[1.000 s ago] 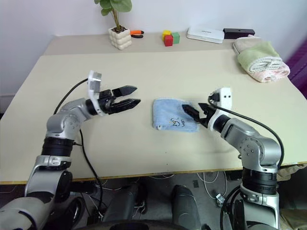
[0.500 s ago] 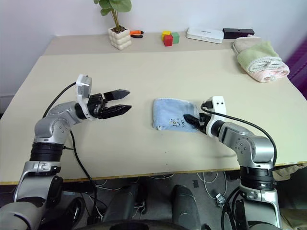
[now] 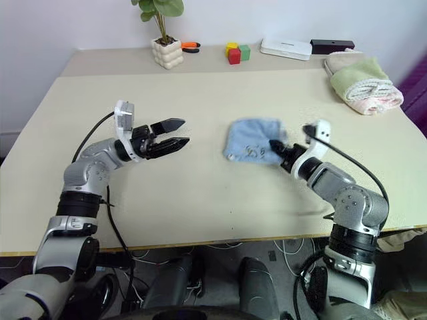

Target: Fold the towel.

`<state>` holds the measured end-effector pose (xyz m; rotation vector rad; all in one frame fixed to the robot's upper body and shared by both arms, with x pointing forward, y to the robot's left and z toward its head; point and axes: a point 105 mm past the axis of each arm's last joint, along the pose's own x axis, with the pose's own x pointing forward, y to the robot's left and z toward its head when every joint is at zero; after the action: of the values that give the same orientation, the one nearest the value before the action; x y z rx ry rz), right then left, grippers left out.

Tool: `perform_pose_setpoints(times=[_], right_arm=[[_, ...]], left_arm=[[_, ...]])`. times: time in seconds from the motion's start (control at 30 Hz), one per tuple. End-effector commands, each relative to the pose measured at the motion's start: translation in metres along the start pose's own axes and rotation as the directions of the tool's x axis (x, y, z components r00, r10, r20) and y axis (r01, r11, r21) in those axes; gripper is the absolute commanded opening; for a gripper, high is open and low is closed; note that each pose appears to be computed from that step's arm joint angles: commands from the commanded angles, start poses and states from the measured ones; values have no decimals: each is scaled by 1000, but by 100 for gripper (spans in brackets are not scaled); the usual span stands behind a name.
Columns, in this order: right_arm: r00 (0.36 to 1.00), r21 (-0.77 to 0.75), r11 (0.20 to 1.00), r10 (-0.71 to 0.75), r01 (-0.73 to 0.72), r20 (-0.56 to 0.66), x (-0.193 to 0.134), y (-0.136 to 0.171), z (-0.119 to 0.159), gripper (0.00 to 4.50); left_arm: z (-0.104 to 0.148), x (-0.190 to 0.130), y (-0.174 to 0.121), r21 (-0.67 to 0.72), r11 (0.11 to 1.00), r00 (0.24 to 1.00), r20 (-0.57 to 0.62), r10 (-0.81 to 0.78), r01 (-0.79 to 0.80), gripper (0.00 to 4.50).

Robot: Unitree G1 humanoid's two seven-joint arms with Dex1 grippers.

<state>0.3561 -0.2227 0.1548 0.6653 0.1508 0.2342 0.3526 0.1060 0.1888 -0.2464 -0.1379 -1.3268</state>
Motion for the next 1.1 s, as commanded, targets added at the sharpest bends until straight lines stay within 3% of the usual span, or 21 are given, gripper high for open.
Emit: perform_pose_setpoints(times=[0.03,0.13,0.27,0.43,0.57,0.73,0.83,0.93,1.0,1.07,1.1], right_arm=[[950,135,986,-133,98,283,-19,-21,56,4],[858,272,945,-289,184,425,-36,-44,79,4],[770,379,883,-439,276,463,-49,-74,83,4],[734,428,801,-576,418,361,-41,-103,54,4],[676,459,753,-643,472,360,-51,-116,57,4],[658,414,750,-656,516,369,-56,-115,63,4],[661,390,762,-645,517,382,-57,-111,67,108],[644,387,751,-658,534,390,-62,-110,71,254],[622,381,739,-674,555,400,-69,-112,75,357],[553,332,683,-726,651,409,-84,-120,77,447],[532,321,664,-740,676,411,-89,-123,77,447]], left_arm=[[12,6,-1,51,997,998,11,-61,60,450],[13,6,5,48,997,998,11,-67,66,450],[11,15,2,48,995,996,17,-88,87,450],[5,12,-5,46,994,995,15,-102,101,450],[4,3,-11,55,992,994,-7,-110,110,450],[0,-6,-6,78,994,997,-37,-69,71,450],[-1,0,-5,81,995,998,-15,-62,63,450],[-3,6,-5,76,995,998,5,-65,65,450],[-6,11,-7,66,995,997,17,-70,69,450],[-9,14,-8,59,996,997,24,-74,73,450],[-10,15,-9,55,996,997,26,-76,74,450]])
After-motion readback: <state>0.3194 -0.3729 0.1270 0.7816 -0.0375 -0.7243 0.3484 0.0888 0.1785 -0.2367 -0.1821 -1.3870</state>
